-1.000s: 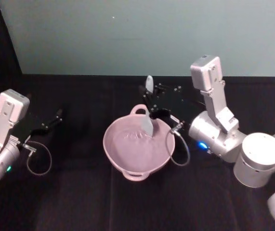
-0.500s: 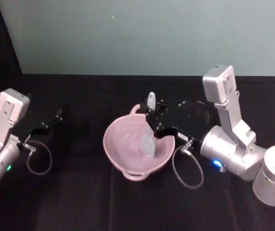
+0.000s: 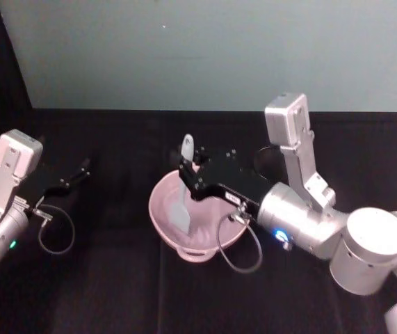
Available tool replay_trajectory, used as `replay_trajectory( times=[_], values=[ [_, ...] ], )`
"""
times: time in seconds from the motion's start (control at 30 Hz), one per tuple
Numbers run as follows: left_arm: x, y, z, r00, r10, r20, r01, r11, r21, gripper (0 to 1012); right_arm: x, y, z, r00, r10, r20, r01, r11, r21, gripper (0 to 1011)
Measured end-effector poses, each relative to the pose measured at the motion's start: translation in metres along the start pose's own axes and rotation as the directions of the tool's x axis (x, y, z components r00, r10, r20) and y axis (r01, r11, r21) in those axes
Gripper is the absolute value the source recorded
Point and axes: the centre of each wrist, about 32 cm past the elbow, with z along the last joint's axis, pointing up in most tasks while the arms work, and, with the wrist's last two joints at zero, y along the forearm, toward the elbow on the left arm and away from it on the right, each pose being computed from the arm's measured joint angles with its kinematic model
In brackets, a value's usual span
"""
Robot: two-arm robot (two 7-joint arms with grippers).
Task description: Use the one hand to pick up the spoon and stir the clear water in the bowl.
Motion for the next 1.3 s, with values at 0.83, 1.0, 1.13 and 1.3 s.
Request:
replay_trajectory(
  times=[0.83,1.0,1.13,1.3],
  values=[
    [0.0000,0.0000,0.0000,1.0000,0.000,0.000,0.000,1.0000,0.000,1011,0.025,-0.004,-0.002,0.983,-0.160,0.091,0.163,0.986,-0.029,127],
    [0.0000,0.0000,0.0000,1.0000,0.000,0.000,0.000,1.0000,0.000,1011,0.020,-0.019,0.001,0.987,-0.144,0.071,0.147,0.988,-0.041,127],
    [0.0000,0.0000,0.0000,1.0000,0.000,0.000,0.000,1.0000,0.000,1011,0.013,-0.030,0.001,0.992,-0.119,0.039,0.121,0.992,-0.048,127],
    [0.0000,0.0000,0.0000,1.0000,0.000,0.000,0.000,1.0000,0.000,1011,0.002,-0.036,-0.001,0.996,-0.085,0.003,0.085,0.996,-0.040,127]
  ],
)
